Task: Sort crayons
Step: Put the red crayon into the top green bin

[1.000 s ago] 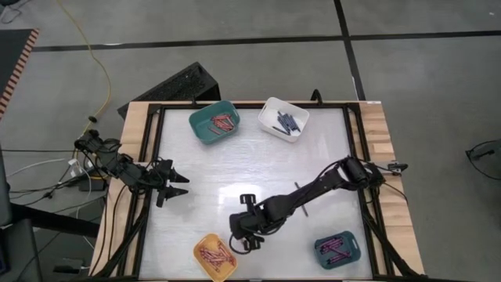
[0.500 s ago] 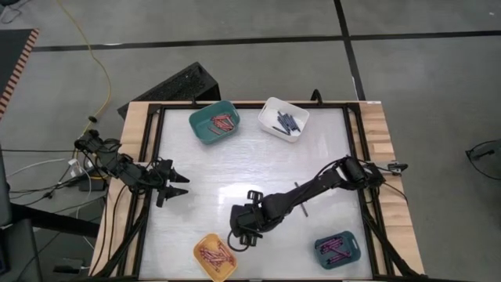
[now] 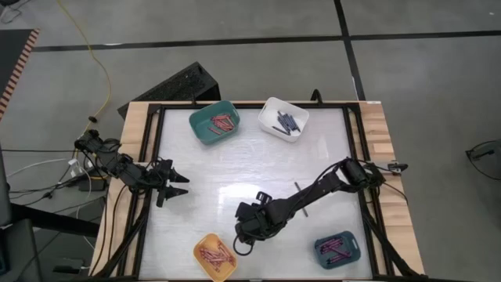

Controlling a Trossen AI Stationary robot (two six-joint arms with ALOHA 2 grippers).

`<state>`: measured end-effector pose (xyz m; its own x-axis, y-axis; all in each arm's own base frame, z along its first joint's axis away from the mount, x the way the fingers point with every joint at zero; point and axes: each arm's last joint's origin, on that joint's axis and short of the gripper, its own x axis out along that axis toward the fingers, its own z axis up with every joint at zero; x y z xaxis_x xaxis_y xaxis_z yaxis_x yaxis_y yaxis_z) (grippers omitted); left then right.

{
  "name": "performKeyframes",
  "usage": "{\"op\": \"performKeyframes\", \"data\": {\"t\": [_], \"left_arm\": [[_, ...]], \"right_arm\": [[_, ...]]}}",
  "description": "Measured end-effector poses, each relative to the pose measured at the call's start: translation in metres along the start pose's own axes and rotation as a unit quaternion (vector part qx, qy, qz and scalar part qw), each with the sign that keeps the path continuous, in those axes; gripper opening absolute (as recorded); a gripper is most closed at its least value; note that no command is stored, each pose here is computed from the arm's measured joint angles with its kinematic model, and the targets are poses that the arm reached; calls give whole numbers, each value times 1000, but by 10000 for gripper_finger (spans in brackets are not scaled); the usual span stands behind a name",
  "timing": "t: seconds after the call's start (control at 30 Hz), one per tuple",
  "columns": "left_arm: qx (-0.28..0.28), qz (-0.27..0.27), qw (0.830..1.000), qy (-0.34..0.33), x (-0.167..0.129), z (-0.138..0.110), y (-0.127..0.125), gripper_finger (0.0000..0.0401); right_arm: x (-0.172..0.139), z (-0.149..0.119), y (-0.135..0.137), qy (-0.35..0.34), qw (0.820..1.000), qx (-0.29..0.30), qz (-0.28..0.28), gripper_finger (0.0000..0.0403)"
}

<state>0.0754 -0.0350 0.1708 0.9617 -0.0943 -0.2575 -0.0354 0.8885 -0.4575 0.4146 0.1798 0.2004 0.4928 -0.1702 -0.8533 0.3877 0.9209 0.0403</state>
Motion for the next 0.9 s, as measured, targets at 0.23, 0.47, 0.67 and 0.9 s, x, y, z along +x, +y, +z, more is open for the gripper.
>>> {"op": "performKeyframes", "data": {"t": [0.23,0.47,0.67,0.9], "left_arm": [[0,0,1000,0,0,0,0,228],[0,0,1000,0,0,0,0,228],[0,0,1000,0,0,0,0,228],[0,0,1000,0,0,0,0,228]], "right_arm": [[4,-8,1,4,1000,18,-2,137],[3,-10,2,-7,1000,24,-13,137],[9,-17,4,-5,999,24,-35,137],[29,-31,9,17,998,33,-51,136]]}}
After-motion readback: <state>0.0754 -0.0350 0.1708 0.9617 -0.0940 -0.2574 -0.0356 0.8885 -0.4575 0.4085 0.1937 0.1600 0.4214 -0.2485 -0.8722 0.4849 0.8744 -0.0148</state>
